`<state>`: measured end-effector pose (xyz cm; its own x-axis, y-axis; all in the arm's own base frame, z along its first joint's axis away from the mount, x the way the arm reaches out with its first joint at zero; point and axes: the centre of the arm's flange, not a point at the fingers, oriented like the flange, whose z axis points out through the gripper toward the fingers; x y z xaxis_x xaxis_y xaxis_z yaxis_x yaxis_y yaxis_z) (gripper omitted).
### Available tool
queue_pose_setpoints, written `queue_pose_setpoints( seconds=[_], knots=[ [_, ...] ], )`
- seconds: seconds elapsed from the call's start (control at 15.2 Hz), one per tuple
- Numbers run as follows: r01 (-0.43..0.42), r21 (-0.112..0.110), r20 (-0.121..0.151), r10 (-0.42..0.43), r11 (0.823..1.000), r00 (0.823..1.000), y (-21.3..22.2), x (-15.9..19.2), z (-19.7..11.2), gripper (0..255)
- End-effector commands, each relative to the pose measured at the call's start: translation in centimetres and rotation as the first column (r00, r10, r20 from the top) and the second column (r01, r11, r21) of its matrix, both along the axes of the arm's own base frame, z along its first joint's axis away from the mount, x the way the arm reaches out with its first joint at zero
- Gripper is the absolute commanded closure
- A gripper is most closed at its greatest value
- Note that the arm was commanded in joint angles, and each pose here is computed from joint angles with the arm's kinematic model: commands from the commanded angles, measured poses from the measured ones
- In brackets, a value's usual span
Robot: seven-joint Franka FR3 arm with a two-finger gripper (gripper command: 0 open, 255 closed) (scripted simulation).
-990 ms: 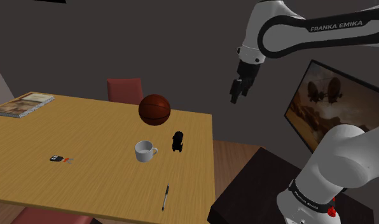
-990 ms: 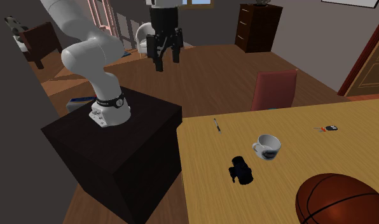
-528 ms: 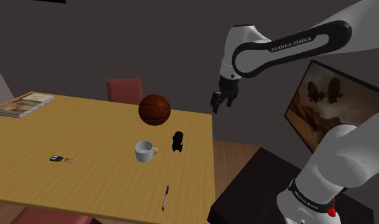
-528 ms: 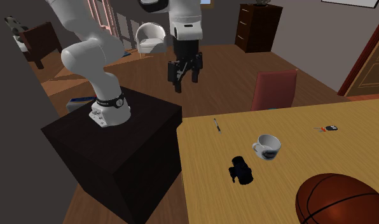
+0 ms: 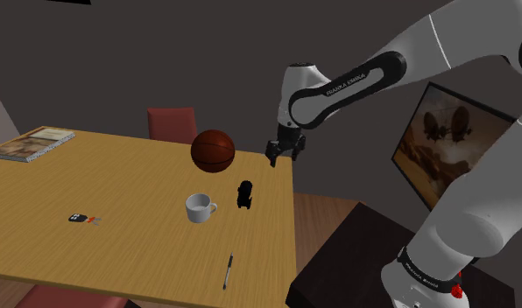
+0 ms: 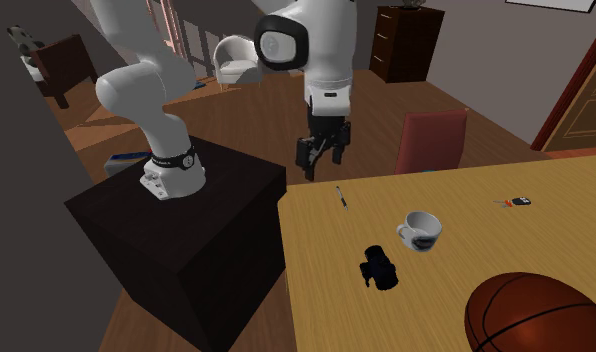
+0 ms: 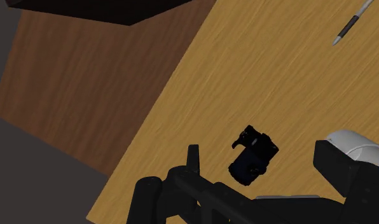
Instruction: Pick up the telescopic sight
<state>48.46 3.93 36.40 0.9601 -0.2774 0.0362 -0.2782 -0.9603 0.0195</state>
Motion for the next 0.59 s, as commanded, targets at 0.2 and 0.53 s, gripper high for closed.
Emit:
queue_pose_setpoints(
  seconds=[0.2,0.53],
  knots=[
    [0.101,0.012,-0.001,-0.101,0.995,0.995,1.1,4.2,-5.0,0],
    [0.199,0.022,-0.004,-0.199,0.98,0.98,1.4,8.5,-10.0,0]
  ],
)
